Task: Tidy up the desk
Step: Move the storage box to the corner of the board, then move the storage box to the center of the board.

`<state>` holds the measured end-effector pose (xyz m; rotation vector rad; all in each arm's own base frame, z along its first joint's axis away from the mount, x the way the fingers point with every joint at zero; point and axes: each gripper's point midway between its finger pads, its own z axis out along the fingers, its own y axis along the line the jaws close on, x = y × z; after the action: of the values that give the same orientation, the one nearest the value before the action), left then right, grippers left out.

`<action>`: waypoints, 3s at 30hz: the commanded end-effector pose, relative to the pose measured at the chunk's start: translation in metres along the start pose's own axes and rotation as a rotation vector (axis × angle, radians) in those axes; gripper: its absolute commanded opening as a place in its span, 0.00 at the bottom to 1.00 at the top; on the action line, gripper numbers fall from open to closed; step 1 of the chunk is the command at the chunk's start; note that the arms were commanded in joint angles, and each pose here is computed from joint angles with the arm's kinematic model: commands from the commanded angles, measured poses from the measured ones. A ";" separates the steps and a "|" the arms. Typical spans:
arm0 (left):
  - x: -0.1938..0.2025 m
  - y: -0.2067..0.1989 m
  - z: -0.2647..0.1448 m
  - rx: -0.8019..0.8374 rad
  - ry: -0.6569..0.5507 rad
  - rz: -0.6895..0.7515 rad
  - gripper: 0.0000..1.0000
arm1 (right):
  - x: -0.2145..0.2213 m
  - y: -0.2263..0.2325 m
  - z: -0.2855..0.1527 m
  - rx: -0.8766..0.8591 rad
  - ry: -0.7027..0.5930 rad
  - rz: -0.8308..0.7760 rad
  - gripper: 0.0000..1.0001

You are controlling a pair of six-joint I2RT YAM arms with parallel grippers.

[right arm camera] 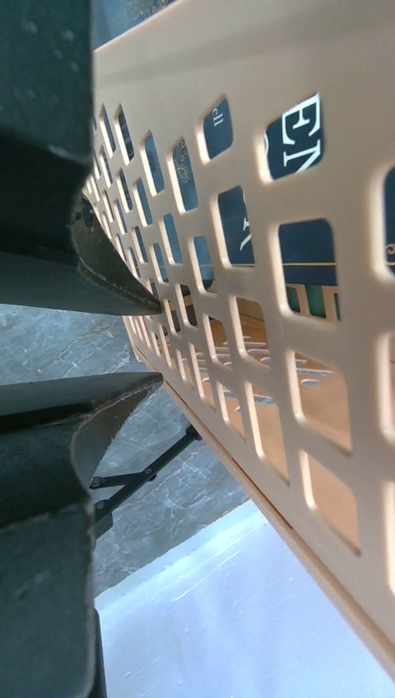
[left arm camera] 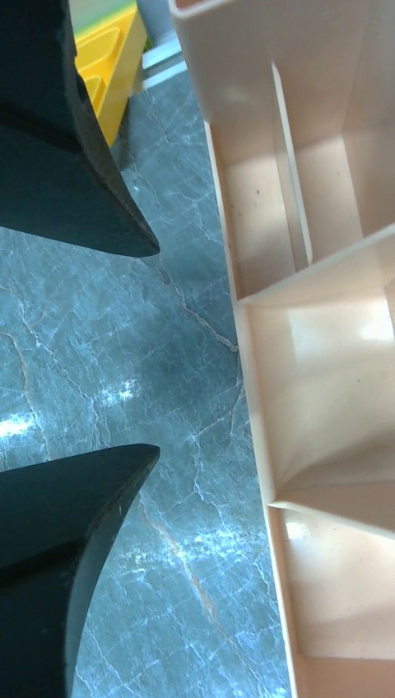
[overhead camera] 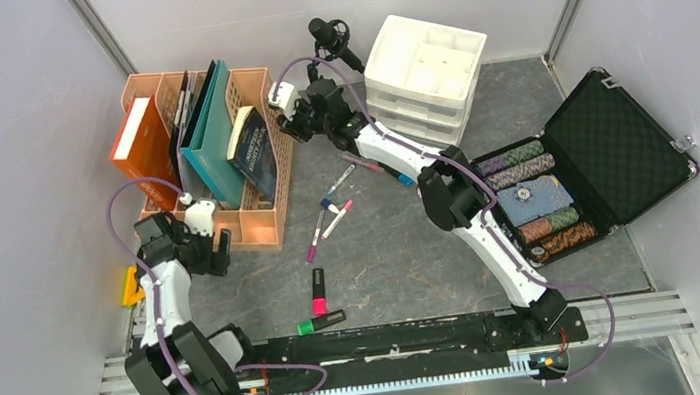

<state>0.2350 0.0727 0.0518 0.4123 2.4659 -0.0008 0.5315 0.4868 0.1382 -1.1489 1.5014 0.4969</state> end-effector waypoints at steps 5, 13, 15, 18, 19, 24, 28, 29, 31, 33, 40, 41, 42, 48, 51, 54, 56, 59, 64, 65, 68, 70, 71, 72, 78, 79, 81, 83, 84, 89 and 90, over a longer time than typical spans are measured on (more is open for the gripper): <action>-0.022 0.004 -0.026 -0.053 -0.077 0.020 0.99 | -0.104 -0.011 0.002 0.029 -0.336 -0.062 0.40; -0.044 -0.011 -0.052 -0.019 -0.174 0.073 1.00 | -0.118 -0.021 -0.018 0.044 -0.297 -0.067 0.55; -0.049 -0.014 -0.058 -0.013 -0.204 0.089 1.00 | -0.119 -0.024 -0.029 0.051 -0.258 -0.072 0.59; -0.059 -0.023 -0.066 0.016 -0.253 0.105 1.00 | -0.118 -0.023 -0.052 0.049 -0.190 -0.085 0.68; -0.064 -0.027 -0.070 0.032 -0.274 0.112 1.00 | -0.115 -0.021 -0.063 0.042 -0.154 -0.092 0.72; -0.084 -0.049 -0.089 0.132 -0.353 0.135 1.00 | -0.091 -0.009 -0.123 0.049 -0.008 -0.130 0.83; -0.097 -0.057 -0.100 0.172 -0.367 0.128 1.00 | -0.069 -0.003 -0.179 0.089 0.108 -0.170 0.85; -0.100 -0.059 -0.100 0.181 -0.359 0.122 1.00 | -0.065 -0.004 -0.193 0.107 0.137 -0.180 0.85; -0.108 -0.062 -0.102 0.189 -0.349 0.129 1.00 | -0.056 -0.011 -0.221 0.160 0.206 -0.194 0.85; -0.117 -0.067 -0.102 0.201 -0.343 0.137 1.00 | -0.051 -0.021 -0.250 0.204 0.249 -0.195 0.85; -0.158 -0.099 -0.104 0.260 -0.385 0.194 1.00 | -0.055 -0.062 -0.323 0.376 0.332 -0.191 0.86; -0.163 -0.102 -0.103 0.269 -0.389 0.194 1.00 | -0.059 -0.071 -0.329 0.399 0.340 -0.189 0.87; -0.166 -0.107 -0.102 0.283 -0.391 0.195 1.00 | -0.058 -0.079 -0.333 0.413 0.363 -0.187 0.87; -0.180 -0.125 -0.096 0.337 -0.412 0.198 1.00 | -0.060 -0.121 -0.336 0.476 0.437 -0.203 0.88; -0.184 -0.127 -0.093 0.340 -0.417 0.193 1.00 | -0.052 -0.135 -0.326 0.458 0.476 -0.194 0.87; -0.186 -0.125 -0.091 0.330 -0.418 0.193 1.00 | -0.042 -0.146 -0.318 0.451 0.517 -0.190 0.86; -0.188 -0.126 -0.090 0.329 -0.422 0.194 1.00 | -0.034 -0.151 -0.316 0.449 0.535 -0.190 0.85; -0.187 -0.127 -0.089 0.339 -0.419 0.188 1.00 | -0.021 -0.155 -0.315 0.445 0.567 -0.187 0.85; -0.185 -0.132 -0.084 0.366 -0.401 0.177 1.00 | -0.001 -0.160 -0.316 0.427 0.598 -0.169 0.85; -0.184 -0.132 -0.083 0.368 -0.397 0.174 1.00 | 0.003 -0.161 -0.315 0.421 0.600 -0.164 0.85; -0.183 -0.133 -0.081 0.368 -0.400 0.171 1.00 | 0.012 -0.163 -0.312 0.409 0.608 -0.156 0.84; -0.183 -0.132 -0.080 0.364 -0.398 0.170 1.00 | 0.018 -0.162 -0.310 0.392 0.611 -0.145 0.82; -0.182 -0.132 -0.080 0.363 -0.398 0.172 1.00 | 0.021 -0.160 -0.309 0.383 0.612 -0.141 0.82; -0.182 -0.132 -0.080 0.363 -0.396 0.172 1.00 | 0.024 -0.158 -0.309 0.375 0.615 -0.137 0.81; -0.180 -0.132 -0.075 0.363 -0.386 0.172 1.00 | 0.036 -0.145 -0.306 0.321 0.614 -0.113 0.77; -0.180 -0.132 -0.075 0.363 -0.386 0.172 1.00 | 0.038 -0.144 -0.306 0.319 0.617 -0.111 0.76; -0.180 -0.132 -0.074 0.364 -0.385 0.173 1.00 | 0.041 -0.140 -0.302 0.293 0.610 -0.104 0.74; -0.180 -0.132 -0.073 0.363 -0.387 0.174 1.00 | 0.047 -0.136 -0.300 0.275 0.620 -0.097 0.71; -0.180 -0.132 -0.072 0.364 -0.385 0.173 1.00 | 0.050 -0.135 -0.299 0.270 0.624 -0.095 0.69; -0.179 -0.131 -0.066 0.358 -0.378 0.178 1.00 | 0.054 -0.131 -0.299 0.233 0.621 -0.067 0.50; -0.180 -0.130 -0.064 0.352 -0.376 0.181 1.00 | 0.052 -0.130 -0.299 0.224 0.616 -0.064 0.47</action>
<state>0.2856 -0.0957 0.1967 0.7298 2.0632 -0.4147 0.4989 0.1633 0.2154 -1.2111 1.9655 -0.1626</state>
